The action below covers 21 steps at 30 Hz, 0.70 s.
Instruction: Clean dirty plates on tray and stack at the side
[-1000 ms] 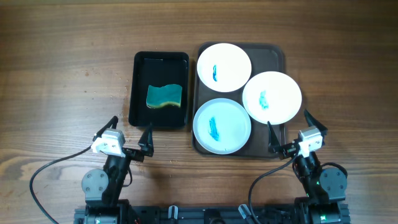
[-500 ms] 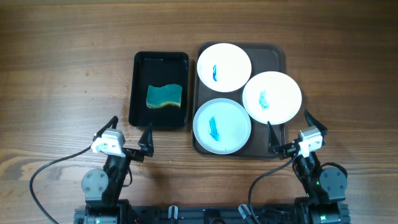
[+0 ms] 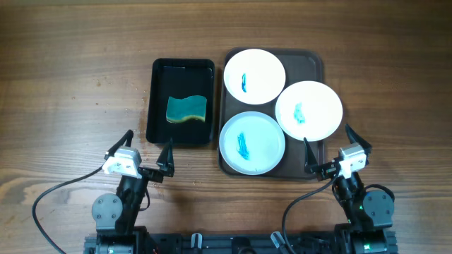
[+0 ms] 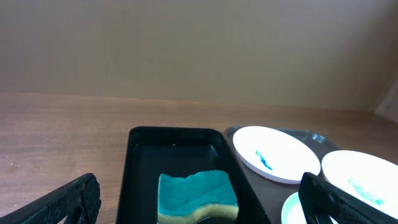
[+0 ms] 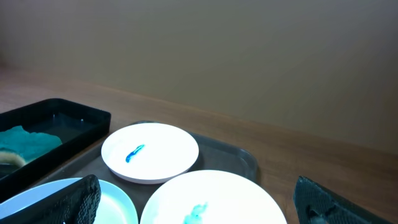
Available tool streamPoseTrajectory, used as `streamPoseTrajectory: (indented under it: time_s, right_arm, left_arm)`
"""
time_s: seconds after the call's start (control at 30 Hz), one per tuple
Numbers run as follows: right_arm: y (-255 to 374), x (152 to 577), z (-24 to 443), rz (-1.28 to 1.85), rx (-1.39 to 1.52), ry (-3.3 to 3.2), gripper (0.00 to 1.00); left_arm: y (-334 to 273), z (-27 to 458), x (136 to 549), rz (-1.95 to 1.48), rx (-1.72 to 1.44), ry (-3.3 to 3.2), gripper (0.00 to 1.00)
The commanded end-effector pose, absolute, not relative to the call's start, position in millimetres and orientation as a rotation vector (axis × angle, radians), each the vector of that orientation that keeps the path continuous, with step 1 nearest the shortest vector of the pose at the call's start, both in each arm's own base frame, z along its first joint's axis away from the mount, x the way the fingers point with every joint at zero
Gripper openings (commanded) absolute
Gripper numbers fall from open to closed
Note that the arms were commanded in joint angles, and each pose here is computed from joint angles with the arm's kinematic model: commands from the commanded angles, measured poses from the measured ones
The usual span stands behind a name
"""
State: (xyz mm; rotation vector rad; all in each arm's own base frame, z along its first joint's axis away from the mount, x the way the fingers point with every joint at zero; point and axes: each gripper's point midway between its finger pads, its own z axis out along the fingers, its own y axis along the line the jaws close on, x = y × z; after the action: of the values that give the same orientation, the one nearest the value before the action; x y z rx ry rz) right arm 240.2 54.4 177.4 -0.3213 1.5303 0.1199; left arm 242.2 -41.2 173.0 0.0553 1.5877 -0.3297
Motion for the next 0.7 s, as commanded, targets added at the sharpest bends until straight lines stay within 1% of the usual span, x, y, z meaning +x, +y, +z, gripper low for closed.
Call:
streamPoseTrajectory:
  time_s: [0.0, 0.07, 0.17, 0.27, 0.33, 0.37, 0.4, 0.47, 0.6, 0.67]
  right_arm:
    - [58, 239, 179, 0.130, -0.336, 1.517, 1.00]
    - [58, 239, 182, 0.130, -0.335, 1.508, 1.00]
    - [74, 230, 210, 0.190, -0.413, 1.372, 1.00]
    - [90, 212, 253, 0.236, -0.497, 1.216, 1.00]
    - [89, 204, 289, 0.224, -0.497, 1.173, 1.00]
    - [89, 204, 300, 0.226, -0.497, 1.178, 1.00]
    - [89, 208, 312, 0.239, -0.497, 1.226, 1.00]
    - [92, 230, 324, 0.329, -0.470, 1.455, 0.99]
    - [97, 269, 339, 0.531, -0.293, 1.798, 1.00]
    - [105, 285, 343, 0.549, -0.366, 1.894, 1.00]
  left_arm:
    - [-52, 178, 239, -0.365, 0.122, 1.567, 1.00]
    - [-56, 179, 237, -0.383, 0.142, 1.562, 1.00]
    - [-65, 201, 230, -0.449, 0.170, 1.517, 1.00]
    - [-65, 242, 224, -0.455, 0.166, 1.476, 1.00]
    - [-65, 272, 229, -0.462, 0.151, 1.542, 1.00]
    - [-65, 279, 234, -0.471, 0.139, 1.597, 1.00]
    - [-65, 287, 240, -0.479, 0.127, 1.651, 1.00]
    - [-65, 301, 269, -0.496, 0.088, 1.921, 1.00]
    - [-65, 293, 296, -0.539, -0.001, 2.285, 1.00]
    - [-65, 286, 306, -0.555, -0.039, 2.417, 1.00]
